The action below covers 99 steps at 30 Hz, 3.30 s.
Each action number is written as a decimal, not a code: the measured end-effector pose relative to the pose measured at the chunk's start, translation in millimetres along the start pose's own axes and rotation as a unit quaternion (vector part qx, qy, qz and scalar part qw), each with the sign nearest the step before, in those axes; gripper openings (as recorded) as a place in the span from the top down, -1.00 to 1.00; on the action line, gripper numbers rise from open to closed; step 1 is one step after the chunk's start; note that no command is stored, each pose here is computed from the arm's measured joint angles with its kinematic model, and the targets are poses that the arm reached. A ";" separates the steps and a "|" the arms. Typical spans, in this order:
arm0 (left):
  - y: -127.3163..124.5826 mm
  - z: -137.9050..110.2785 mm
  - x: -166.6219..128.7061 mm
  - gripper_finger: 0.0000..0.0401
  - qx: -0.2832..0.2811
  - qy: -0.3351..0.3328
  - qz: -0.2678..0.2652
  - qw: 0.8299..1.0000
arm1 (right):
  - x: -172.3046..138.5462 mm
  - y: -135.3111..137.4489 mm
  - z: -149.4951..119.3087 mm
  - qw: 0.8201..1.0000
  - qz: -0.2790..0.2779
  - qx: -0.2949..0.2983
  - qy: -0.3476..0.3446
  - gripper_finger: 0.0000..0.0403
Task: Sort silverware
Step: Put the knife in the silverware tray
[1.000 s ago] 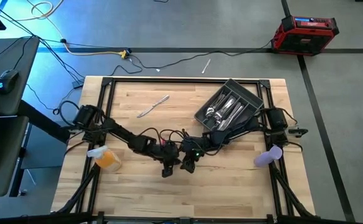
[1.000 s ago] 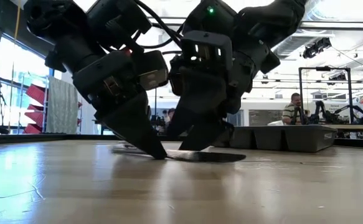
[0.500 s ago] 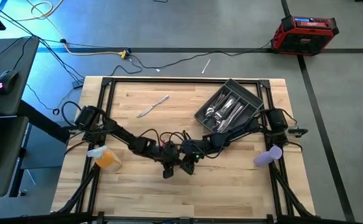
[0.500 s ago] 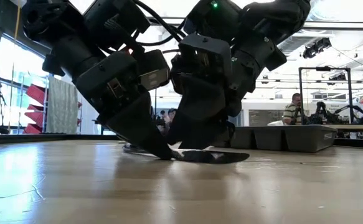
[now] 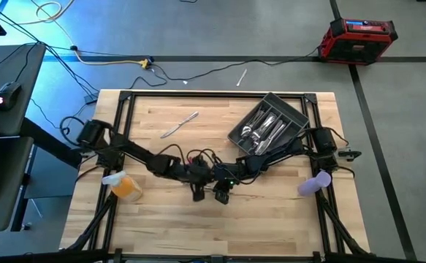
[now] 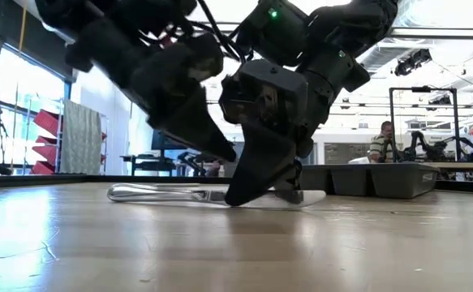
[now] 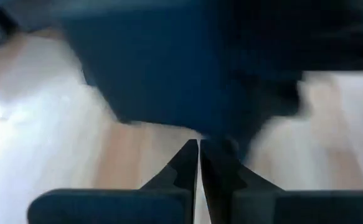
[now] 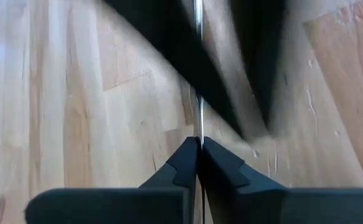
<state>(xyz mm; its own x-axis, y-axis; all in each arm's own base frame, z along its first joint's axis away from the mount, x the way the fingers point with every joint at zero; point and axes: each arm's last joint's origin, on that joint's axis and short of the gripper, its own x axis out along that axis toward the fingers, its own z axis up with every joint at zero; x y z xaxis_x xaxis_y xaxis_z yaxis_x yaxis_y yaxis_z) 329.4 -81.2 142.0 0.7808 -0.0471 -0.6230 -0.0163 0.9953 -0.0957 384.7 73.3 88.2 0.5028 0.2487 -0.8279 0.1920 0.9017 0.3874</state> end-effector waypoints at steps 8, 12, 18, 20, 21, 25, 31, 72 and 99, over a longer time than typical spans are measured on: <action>-12.0 -2.7 -24.5 0.83 0.070 0.056 -0.021 0.996 | -0.1 -0.8 0.2 1.000 -0.004 -0.001 -0.001 1.00; -14.7 -13.9 -21.5 0.54 0.089 0.093 -0.009 0.992 | -0.1 -0.8 0.2 1.000 -0.004 -0.001 -0.001 1.00; -10.7 -29.7 -15.9 0.20 0.095 0.151 0.018 0.984 | -0.2 -0.6 0.3 1.000 0.001 -0.002 0.000 1.00; -8.0 -35.2 -17.5 0.20 0.099 0.178 0.030 0.979 | -0.2 -0.6 0.3 1.000 0.000 -0.004 0.000 1.00; -7.6 -35.8 -18.0 0.23 0.100 0.185 0.032 0.977 | -0.2 -0.6 0.4 1.000 0.001 -0.004 -0.001 1.00; -5.2 -39.8 -19.2 0.57 0.104 0.211 0.032 0.971 | -0.4 0.5 0.2 1.000 0.004 -0.021 -0.002 1.00; -4.4 -39.9 -17.1 0.93 0.136 0.210 0.019 0.968 | -0.3 11.4 -1.3 0.994 0.042 -0.103 -0.014 0.97; -19.6 -35.2 8.3 0.99 0.326 0.094 -0.068 0.938 | -6.5 83.4 -9.0 0.262 -0.069 -0.962 0.042 0.29; -51.1 23.1 -85.2 0.58 0.289 0.009 0.278 0.916 | -37.9 119.8 -18.9 0.572 -0.182 -0.799 0.033 1.00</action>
<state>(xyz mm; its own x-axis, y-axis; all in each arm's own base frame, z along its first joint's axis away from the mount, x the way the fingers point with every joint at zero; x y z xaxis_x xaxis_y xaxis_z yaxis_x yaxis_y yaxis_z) 278.2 -126.1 217.9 0.7412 0.4841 -0.4650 -0.0704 0.7450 0.6634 372.8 178.6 158.4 0.6319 -0.0927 -0.7695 -0.7681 0.0576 -0.6377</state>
